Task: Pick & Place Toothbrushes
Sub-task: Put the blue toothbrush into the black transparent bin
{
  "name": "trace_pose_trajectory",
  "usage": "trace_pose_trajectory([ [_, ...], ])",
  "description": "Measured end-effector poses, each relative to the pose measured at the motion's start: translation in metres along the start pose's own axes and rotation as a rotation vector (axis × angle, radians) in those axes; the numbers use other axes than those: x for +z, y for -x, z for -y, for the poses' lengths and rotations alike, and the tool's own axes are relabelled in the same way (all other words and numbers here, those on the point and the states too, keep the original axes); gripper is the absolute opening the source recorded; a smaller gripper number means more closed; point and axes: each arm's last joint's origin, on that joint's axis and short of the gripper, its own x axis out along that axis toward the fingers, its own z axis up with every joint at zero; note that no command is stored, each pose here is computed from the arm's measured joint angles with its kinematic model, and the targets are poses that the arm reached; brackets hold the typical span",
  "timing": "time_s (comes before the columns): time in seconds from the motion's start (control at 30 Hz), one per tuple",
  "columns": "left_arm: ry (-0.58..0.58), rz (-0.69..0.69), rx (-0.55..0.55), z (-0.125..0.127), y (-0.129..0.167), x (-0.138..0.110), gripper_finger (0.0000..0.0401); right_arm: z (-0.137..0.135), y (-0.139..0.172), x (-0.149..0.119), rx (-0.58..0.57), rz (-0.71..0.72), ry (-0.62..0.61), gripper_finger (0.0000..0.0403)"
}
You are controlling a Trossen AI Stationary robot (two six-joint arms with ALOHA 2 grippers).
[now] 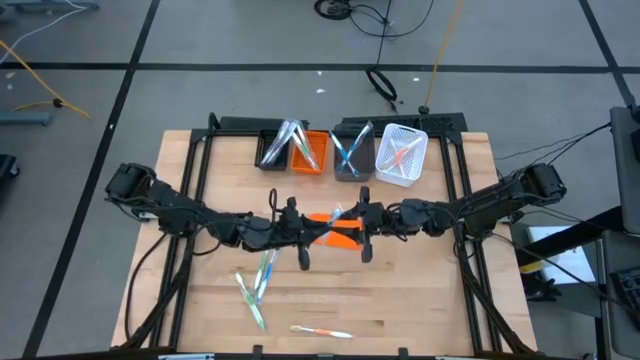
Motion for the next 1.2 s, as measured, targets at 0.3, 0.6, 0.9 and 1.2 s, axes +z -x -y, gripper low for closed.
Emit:
trace_pose_trajectory([
  [0.3, 0.0, -0.002, -0.015, 0.0004, 0.0, 0.0001, 0.0005, 0.002, -0.0003, 0.0004, -0.004, 0.003, 0.008, 0.0012],
  [0.6, 0.009, -0.01, -0.007, -0.0002, 0.0, -0.0007, 0.0055, 0.0018, -0.0003, 0.0002, -0.002, 0.001, 0.013, 0.0005],
  [0.9, -0.084, -0.033, -0.001, -0.0009, 0.0, -0.0033, 0.0163, 0.0019, -0.0003, -0.0026, -0.002, -0.027, 0.003, 0.0003],
  [1.2, -0.119, -0.089, 0.008, -0.0022, 0.0005, -0.0092, 0.0289, 0.0021, 0.0009, -0.0032, -0.003, -0.048, 0.001, 0.0003],
])
